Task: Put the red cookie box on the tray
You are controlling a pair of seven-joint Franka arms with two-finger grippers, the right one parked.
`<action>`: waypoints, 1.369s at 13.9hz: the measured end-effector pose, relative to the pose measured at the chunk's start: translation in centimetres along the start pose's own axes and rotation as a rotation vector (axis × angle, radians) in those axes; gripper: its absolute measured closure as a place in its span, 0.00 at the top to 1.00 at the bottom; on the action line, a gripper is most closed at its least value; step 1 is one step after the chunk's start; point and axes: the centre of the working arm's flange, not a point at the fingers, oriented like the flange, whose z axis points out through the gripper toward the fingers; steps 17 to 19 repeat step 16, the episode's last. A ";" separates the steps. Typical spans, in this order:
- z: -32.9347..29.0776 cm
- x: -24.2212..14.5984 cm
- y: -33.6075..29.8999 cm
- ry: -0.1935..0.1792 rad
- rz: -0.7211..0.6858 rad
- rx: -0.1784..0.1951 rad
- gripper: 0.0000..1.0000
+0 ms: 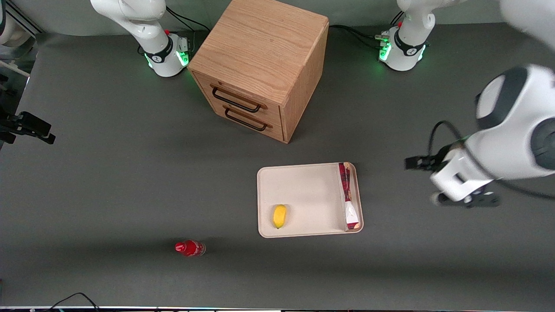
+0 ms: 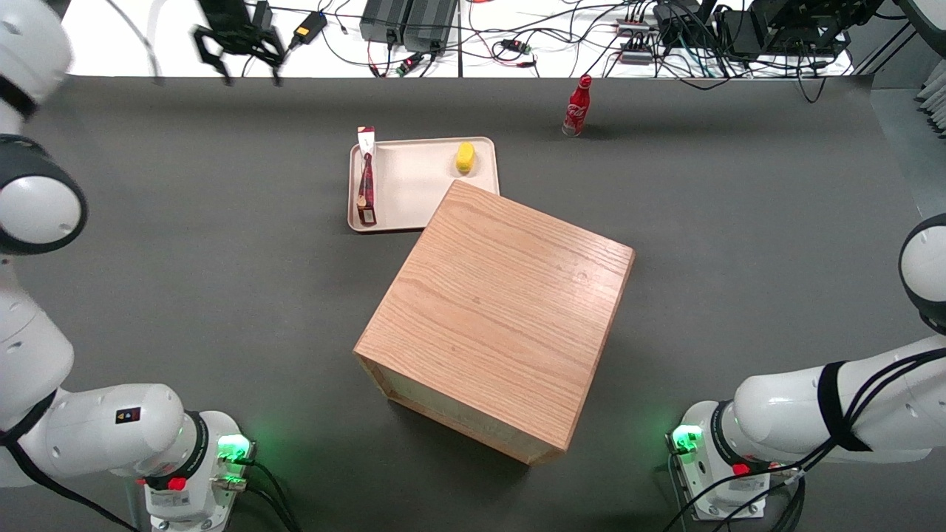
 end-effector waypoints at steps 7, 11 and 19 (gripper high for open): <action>-7.3 -13.2 -7.7 0.005 -0.010 0.036 1.00; -7.0 -17.5 -7.2 0.023 -0.007 0.050 1.00; -6.6 -17.2 -7.6 0.021 -0.012 0.045 1.00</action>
